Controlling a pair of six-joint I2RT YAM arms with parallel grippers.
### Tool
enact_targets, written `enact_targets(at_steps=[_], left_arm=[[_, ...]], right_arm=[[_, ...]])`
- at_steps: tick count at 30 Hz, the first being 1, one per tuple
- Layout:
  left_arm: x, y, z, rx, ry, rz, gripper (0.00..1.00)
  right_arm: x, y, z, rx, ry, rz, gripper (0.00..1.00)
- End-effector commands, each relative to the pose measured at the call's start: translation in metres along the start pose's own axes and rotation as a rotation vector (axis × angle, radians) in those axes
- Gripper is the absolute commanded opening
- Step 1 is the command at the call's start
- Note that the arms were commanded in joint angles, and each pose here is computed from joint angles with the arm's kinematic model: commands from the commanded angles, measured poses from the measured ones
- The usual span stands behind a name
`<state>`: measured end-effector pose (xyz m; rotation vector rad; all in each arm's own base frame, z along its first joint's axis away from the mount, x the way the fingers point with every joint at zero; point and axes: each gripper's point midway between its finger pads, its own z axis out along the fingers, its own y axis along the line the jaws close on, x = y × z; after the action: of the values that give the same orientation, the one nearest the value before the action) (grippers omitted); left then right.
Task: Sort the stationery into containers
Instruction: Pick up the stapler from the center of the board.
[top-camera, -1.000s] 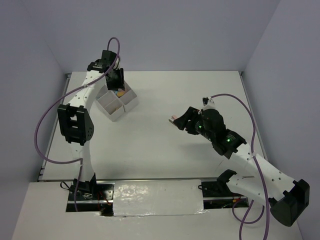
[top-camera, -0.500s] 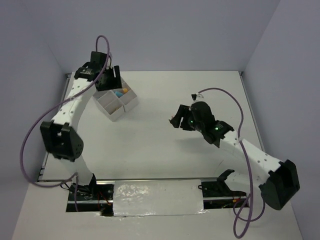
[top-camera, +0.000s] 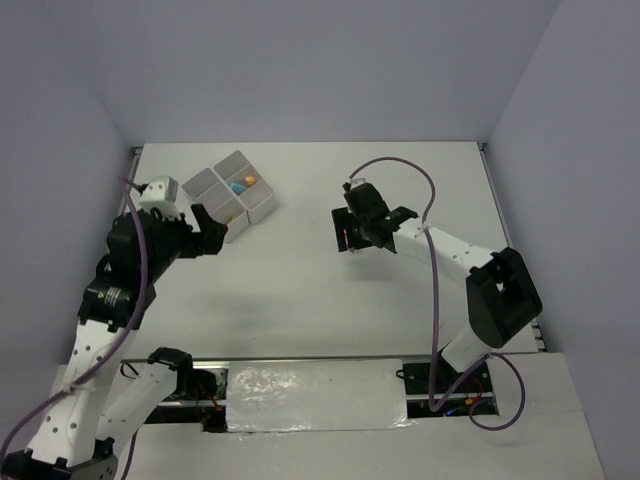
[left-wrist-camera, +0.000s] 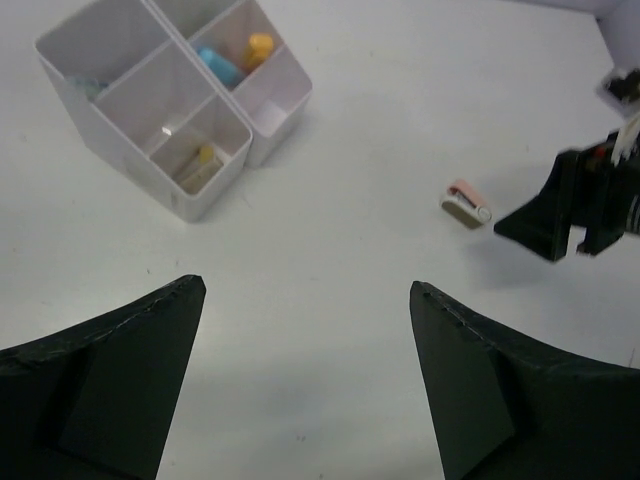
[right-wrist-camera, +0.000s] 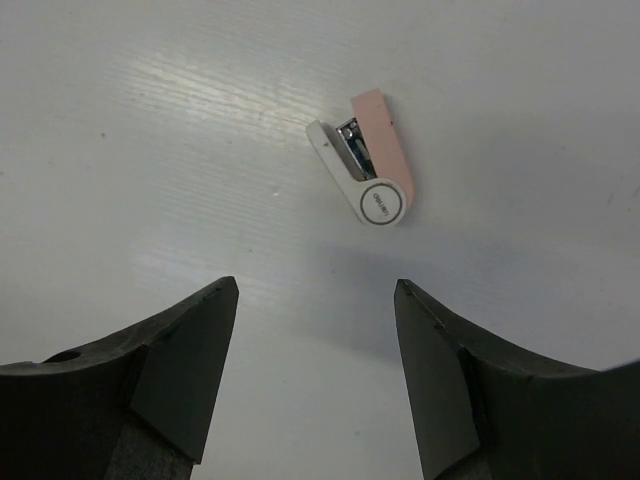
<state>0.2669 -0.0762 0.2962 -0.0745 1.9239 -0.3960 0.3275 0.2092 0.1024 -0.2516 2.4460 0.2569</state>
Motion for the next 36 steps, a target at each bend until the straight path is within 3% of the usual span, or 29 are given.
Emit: enact_targets(at_steps=[1, 6, 11, 17, 21, 23, 26, 31, 32, 34, 35, 36], left_arm=[[0.020, -0.003, -0.004, 0.070, -0.042, 0.021, 0.97], [0.052, 0.003, 0.000, 0.075, 0.009, -0.005, 0.99], [0.056, 0.004, 0.002, 0.074, 0.029, 0.007, 0.99], [0.059, 0.000, 0.003, 0.100, 0.042, 0.011, 0.99], [0.060, -0.001, 0.004, 0.107, 0.052, 0.012, 0.99], [0.060, -0.002, 0.004, 0.111, 0.052, 0.007, 0.99], [0.063, -0.006, 0.006, 0.132, 0.063, -0.008, 0.99], [0.073, -0.013, 0.018, 0.138, 0.112, -0.170, 0.99], [0.067, -0.024, 0.020, 0.193, 0.097, -0.200, 0.99], [0.066, -0.036, 0.025, 0.233, 0.110, -0.319, 0.98], [0.068, -0.042, 0.027, 0.268, 0.121, -0.353, 0.98], [0.057, -0.053, 0.029, 0.320, 0.082, -0.372, 0.98]], right_arm=[[-0.023, -0.015, 0.006, 0.066, -0.009, -0.119, 0.71], [-0.019, -0.024, 0.030, 0.075, 0.062, -0.205, 0.71], [-0.017, -0.032, 0.051, 0.093, 0.130, -0.261, 0.68], [0.001, -0.026, 0.072, 0.013, 0.199, -0.279, 0.54], [0.015, -0.023, 0.080, -0.019, 0.236, -0.270, 0.52], [0.017, -0.025, 0.083, -0.004, 0.237, -0.263, 0.35], [0.021, -0.026, 0.087, -0.003, 0.250, -0.260, 0.24], [0.013, -0.003, 0.072, -0.098, 0.159, -0.168, 0.12], [-0.011, 0.010, 0.056, -0.148, 0.054, -0.157, 0.11], [0.000, 0.028, 0.038, -0.228, 0.010, -0.145, 0.11], [-0.026, 0.048, 0.011, -0.315, -0.120, -0.132, 0.12], [-0.011, 0.051, 0.007, -0.323, -0.125, -0.129, 0.12]])
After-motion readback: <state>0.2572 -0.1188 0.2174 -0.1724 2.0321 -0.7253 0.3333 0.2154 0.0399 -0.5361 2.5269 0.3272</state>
